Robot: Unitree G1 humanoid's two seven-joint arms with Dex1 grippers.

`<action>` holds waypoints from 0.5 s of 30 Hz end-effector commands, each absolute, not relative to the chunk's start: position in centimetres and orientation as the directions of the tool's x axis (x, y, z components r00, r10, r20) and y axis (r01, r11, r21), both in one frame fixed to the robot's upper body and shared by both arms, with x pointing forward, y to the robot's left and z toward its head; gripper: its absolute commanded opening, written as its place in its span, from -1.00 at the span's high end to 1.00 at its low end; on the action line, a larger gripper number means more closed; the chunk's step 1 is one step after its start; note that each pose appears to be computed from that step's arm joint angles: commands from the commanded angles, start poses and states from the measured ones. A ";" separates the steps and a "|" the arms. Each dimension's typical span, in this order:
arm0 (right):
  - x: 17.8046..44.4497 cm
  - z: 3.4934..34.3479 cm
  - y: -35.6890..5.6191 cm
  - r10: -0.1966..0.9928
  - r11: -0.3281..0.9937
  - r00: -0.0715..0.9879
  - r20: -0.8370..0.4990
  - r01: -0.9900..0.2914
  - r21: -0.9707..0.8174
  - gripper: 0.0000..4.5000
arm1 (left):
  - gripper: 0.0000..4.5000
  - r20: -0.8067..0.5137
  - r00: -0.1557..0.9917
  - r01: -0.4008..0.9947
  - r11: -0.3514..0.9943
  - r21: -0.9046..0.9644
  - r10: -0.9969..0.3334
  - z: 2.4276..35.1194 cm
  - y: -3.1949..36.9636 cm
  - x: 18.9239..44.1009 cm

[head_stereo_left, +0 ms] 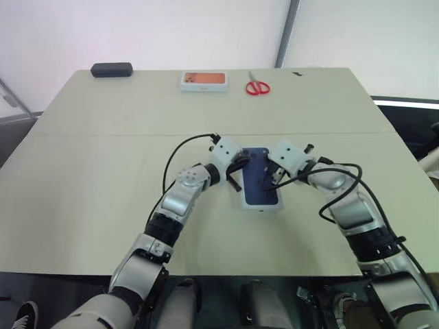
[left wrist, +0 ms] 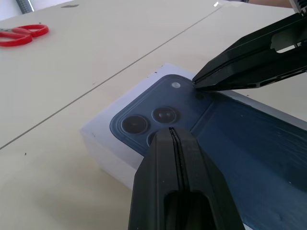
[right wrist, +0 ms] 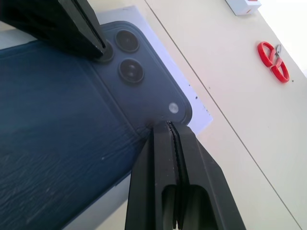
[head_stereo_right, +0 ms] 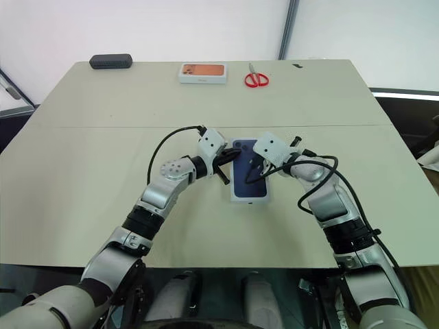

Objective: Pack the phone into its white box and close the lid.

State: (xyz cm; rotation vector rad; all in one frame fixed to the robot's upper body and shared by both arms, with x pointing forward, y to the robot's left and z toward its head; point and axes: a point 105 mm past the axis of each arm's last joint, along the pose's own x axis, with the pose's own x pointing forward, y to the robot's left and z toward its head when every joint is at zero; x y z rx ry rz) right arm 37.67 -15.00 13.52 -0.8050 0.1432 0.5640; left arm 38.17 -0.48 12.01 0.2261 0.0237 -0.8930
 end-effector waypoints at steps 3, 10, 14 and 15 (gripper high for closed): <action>37.3 11.3 -15.5 0.397 0.545 0.819 -0.415 -0.574 -0.611 0.98 | 1.00 -0.156 0.658 0.753 0.640 0.156 -0.736 11.0 0.1 38.6; 37.6 12.6 -14.9 0.420 0.582 0.832 -0.362 -0.554 -0.596 0.98 | 1.00 -0.125 0.687 0.726 0.675 0.129 -0.715 11.8 0.8 39.1; 36.8 13.2 -15.4 0.443 0.623 0.825 -0.350 -0.564 -0.541 0.98 | 1.00 -0.083 0.703 0.711 0.697 0.094 -0.706 13.3 2.3 38.9; 36.5 13.3 -15.6 0.452 0.631 0.820 -0.351 -0.572 -0.524 0.98 | 1.00 -0.088 0.705 0.710 0.698 0.099 -0.704 13.3 2.8 38.6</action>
